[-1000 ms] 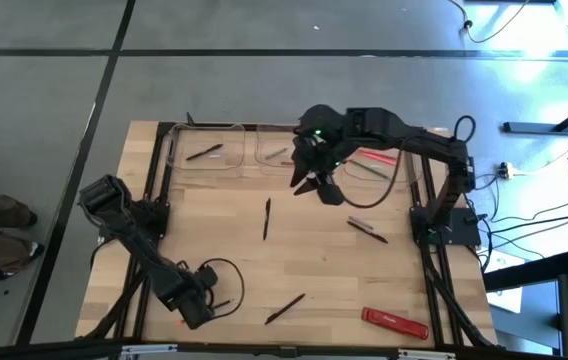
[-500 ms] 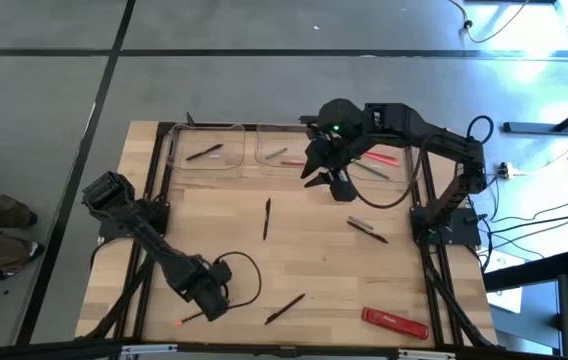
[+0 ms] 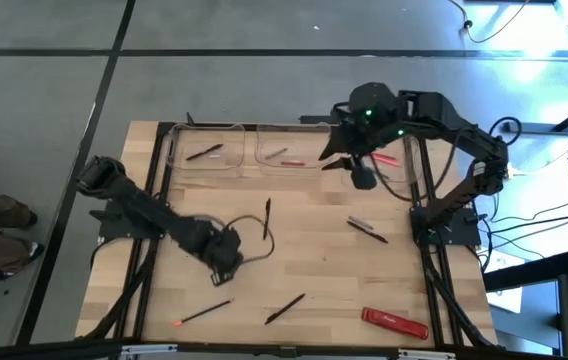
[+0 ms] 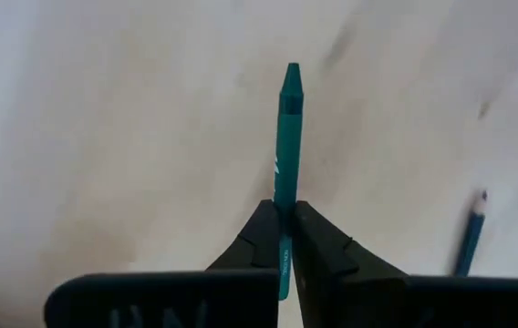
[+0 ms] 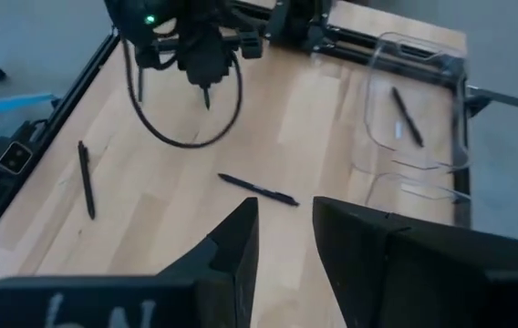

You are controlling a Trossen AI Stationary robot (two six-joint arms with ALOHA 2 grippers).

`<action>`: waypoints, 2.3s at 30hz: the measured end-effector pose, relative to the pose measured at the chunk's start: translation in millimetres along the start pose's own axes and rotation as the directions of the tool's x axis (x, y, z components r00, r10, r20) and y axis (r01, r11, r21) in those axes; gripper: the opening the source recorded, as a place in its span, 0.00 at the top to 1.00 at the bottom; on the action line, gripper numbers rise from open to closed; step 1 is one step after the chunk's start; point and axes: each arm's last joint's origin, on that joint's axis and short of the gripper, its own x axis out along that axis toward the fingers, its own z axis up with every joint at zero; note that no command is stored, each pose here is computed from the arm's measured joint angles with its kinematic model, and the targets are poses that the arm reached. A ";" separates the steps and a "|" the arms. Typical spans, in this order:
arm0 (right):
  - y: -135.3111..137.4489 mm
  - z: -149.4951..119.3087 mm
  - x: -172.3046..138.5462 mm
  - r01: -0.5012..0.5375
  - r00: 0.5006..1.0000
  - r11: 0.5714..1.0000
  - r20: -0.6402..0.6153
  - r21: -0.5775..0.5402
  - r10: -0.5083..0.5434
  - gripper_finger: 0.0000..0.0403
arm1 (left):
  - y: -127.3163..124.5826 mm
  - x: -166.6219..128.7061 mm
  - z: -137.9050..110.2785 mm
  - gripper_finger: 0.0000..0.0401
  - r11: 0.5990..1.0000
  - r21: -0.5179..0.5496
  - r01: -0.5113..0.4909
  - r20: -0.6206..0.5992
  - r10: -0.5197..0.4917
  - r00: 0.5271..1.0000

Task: Sort crayons/erasers/pens/pencils in bins
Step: Put the green crayon into the center transparent bin, then put the black pencil into the right transparent bin

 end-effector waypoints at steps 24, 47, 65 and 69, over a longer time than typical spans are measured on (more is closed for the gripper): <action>-33.4 -22.2 -28.5 0.243 0.969 0.969 -0.059 0.046 -0.240 0.73 | 146.9 -89.2 147.5 1.00 0.948 0.162 -0.275 0.576 0.136 0.806; -44.1 -20.4 -32.3 0.294 0.956 0.954 -0.007 0.057 -0.294 0.73 | 225.1 9.3 228.2 1.00 0.936 0.313 -0.160 0.560 -0.046 0.827; -44.1 -20.5 -32.1 0.292 0.956 0.955 -0.007 0.058 -0.292 0.73 | 227.0 17.7 231.6 0.83 0.934 0.289 -0.211 0.559 0.014 0.829; -44.1 -20.6 -32.1 0.292 0.956 0.955 -0.008 0.058 -0.292 0.73 | 227.0 16.8 231.0 0.83 0.939 0.277 -0.202 0.557 0.014 0.831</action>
